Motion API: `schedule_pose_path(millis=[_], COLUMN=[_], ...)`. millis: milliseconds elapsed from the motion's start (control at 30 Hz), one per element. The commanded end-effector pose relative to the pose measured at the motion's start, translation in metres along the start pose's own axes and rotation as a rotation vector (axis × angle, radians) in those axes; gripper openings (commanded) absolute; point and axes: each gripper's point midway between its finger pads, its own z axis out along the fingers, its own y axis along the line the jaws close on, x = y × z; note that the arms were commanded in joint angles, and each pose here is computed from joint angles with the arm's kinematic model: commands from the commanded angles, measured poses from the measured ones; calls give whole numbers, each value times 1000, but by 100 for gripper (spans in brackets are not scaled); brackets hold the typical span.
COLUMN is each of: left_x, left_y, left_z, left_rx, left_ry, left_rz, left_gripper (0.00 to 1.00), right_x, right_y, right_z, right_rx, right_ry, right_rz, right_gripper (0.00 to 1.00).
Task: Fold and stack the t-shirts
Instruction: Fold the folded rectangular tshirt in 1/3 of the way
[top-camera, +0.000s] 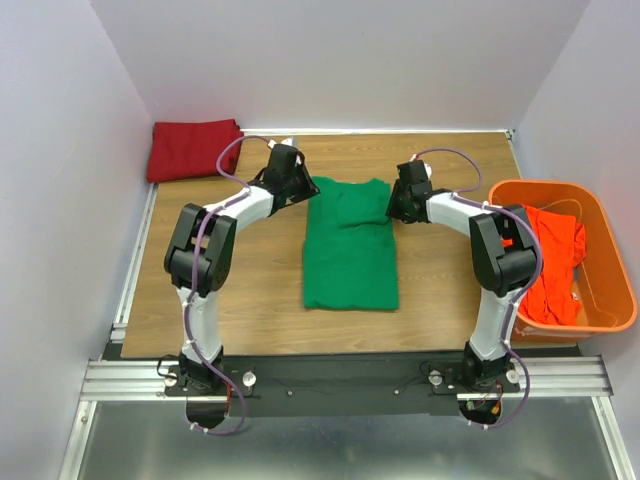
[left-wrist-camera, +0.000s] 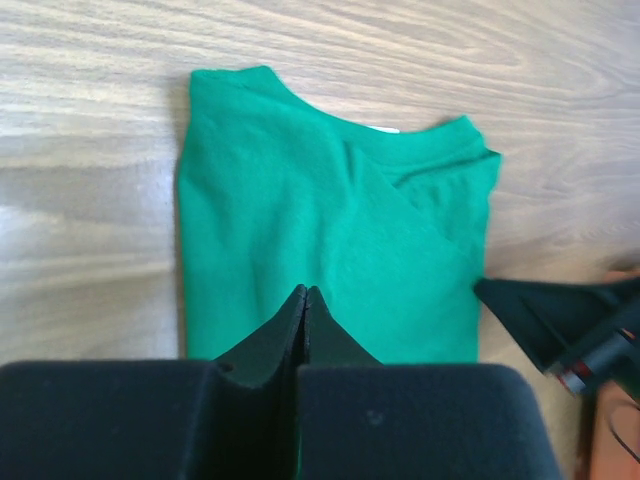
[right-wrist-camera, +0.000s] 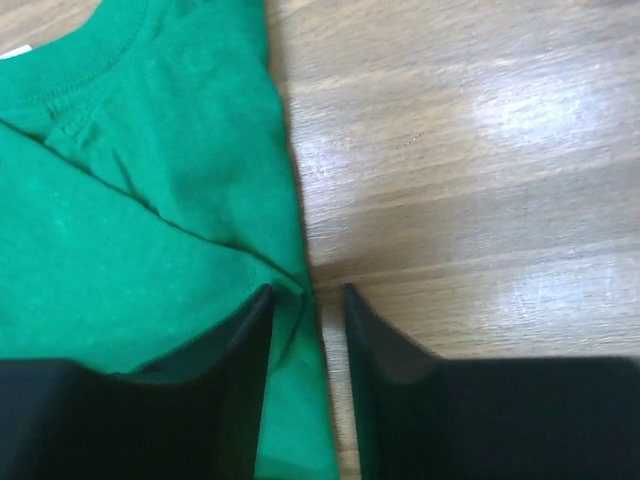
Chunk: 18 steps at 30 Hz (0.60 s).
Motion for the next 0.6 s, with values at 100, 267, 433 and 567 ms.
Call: schedule_pose_path(millis=[100,267,433,567], left_x=[-12,19,73,112], left_y=[-27,-3,29,49], left_z=[-58,-91,-116,-131], left_rx=[99,62,41,25], left_ry=[-54,-41,24,85], left_rz=[34,29,21,36], left_gripper=[12,14,19,24], right_x=[-21,-15,47,100], right_y=[-4,3,-5,-3], right_z=[-29,-70,-102,-127], right_rx=[45,-35,-135,-248], right_ry=[-48,-36,93,225], right_rz=[8,32,70,105], right_gripper=[49,50,50,50])
